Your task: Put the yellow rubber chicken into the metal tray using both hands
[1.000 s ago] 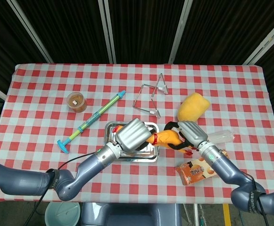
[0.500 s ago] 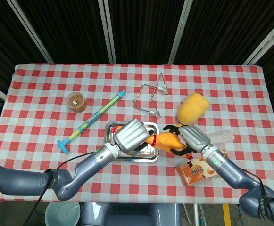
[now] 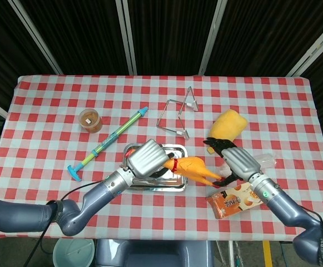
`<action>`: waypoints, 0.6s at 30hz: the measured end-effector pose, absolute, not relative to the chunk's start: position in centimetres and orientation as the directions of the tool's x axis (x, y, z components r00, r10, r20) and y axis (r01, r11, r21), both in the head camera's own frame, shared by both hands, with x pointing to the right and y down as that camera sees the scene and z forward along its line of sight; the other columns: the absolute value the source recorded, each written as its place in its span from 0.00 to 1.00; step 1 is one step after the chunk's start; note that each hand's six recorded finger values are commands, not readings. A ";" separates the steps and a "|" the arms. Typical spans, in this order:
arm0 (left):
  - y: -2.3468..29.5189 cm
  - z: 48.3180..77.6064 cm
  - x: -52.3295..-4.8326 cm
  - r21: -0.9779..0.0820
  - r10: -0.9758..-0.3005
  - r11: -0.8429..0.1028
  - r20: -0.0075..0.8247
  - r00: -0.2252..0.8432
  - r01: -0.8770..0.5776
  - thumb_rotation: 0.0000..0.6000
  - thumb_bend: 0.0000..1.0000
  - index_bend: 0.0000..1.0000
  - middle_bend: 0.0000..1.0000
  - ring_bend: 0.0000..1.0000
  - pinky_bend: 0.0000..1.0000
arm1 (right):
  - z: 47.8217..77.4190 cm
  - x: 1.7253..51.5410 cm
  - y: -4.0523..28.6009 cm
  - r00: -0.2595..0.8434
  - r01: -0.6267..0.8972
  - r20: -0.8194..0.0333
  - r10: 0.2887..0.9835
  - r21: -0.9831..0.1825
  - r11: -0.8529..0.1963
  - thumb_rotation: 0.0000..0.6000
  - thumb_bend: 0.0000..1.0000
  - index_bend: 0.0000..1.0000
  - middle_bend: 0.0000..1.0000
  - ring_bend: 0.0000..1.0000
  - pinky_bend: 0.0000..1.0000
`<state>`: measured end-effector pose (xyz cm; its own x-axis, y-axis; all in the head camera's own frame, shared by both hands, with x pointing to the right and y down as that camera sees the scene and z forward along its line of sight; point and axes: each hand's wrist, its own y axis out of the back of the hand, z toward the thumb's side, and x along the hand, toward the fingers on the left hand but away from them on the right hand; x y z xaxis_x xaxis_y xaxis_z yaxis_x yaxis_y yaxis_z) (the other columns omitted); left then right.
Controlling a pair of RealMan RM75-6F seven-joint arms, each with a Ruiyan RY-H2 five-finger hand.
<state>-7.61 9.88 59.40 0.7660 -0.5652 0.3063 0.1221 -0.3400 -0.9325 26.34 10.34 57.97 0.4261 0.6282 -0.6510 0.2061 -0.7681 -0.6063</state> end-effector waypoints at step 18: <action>11.0 67.9 -17.4 -0.816 -0.677 -0.565 0.377 0.632 -0.118 1.00 0.59 0.62 0.71 0.62 0.59 | 56.4 32.4 9.2 0.296 0.364 -0.553 0.779 -0.689 -0.627 1.00 0.05 0.00 0.00 0.00 0.04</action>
<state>-17.43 11.05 67.92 0.6321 -0.6770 0.3770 -0.1184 -0.5652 -0.8164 32.41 9.16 56.41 0.2956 0.7789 -0.5531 0.3639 -0.6272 -0.6886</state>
